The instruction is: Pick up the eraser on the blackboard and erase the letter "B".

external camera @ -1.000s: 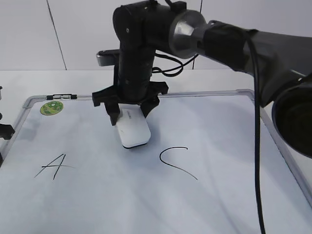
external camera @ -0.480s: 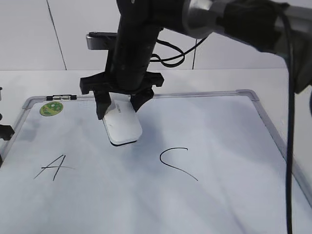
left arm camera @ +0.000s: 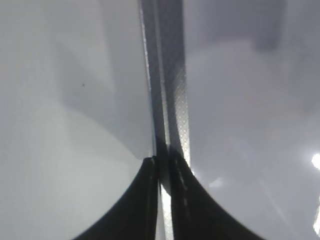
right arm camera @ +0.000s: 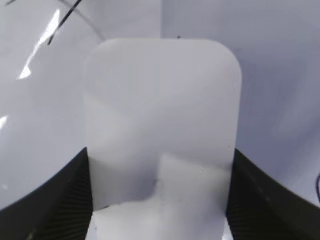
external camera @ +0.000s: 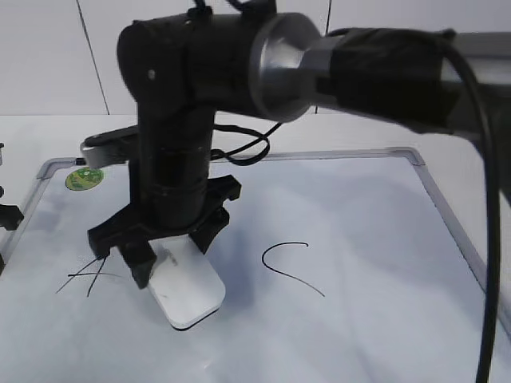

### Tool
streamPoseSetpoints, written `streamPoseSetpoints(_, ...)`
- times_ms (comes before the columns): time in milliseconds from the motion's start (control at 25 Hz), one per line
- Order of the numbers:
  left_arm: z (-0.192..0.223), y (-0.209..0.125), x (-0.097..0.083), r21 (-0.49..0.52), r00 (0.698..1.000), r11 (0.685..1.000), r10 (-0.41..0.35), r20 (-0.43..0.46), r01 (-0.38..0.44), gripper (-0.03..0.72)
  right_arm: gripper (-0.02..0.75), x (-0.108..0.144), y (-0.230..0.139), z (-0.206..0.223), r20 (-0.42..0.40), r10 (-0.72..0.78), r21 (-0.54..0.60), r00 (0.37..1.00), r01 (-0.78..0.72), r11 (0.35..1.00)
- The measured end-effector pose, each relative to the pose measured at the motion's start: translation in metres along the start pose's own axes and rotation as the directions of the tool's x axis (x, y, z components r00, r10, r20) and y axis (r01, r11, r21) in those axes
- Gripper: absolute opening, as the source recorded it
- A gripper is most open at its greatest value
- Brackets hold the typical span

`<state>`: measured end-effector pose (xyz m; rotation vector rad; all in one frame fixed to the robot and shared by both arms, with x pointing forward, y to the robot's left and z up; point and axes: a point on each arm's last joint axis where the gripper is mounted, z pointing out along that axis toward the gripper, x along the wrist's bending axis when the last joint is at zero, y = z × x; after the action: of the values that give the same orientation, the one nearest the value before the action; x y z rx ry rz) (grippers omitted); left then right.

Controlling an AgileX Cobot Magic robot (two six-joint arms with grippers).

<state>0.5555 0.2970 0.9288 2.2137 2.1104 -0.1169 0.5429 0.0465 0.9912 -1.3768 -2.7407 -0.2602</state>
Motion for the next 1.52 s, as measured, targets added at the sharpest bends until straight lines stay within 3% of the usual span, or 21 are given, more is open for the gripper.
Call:
streamPoseSetpoints(320, 0.0, 0.0, 0.0, 0.004, 1.0, 1.0, 0.0, 0.001, 0.0, 0.02, 0.512, 0.002, 0.001, 0.043, 0.073, -0.046, 0.065, 0.996, 0.041, 0.997)
streamPoseSetpoints(680, 0.0, 0.0, 0.0, 0.004, 1.0, 1.0, 0.0, 0.001, 0.0, 0.02, 0.512, -0.001, 0.003, 0.047, 0.119, -0.048, 0.08, 0.992, 0.039, 0.996)
streamPoseSetpoints(1000, 0.0, 0.0, 0.0, 0.004, 1.0, 1.0, 0.0, 0.001, 0.0, 0.02, 0.512, -0.006, 0.004, 0.047, 0.106, -0.022, 0.084, 0.994, 0.013, 0.996)
streamPoseSetpoints(1520, 0.0, 0.0, 0.0, 0.004, 1.0, 1.0, 0.0, 0.001, 0.0, 0.02, 0.512, -0.062, 0.014, 0.041, 0.111, 0.126, 0.055, 0.986, -0.133, 0.99)
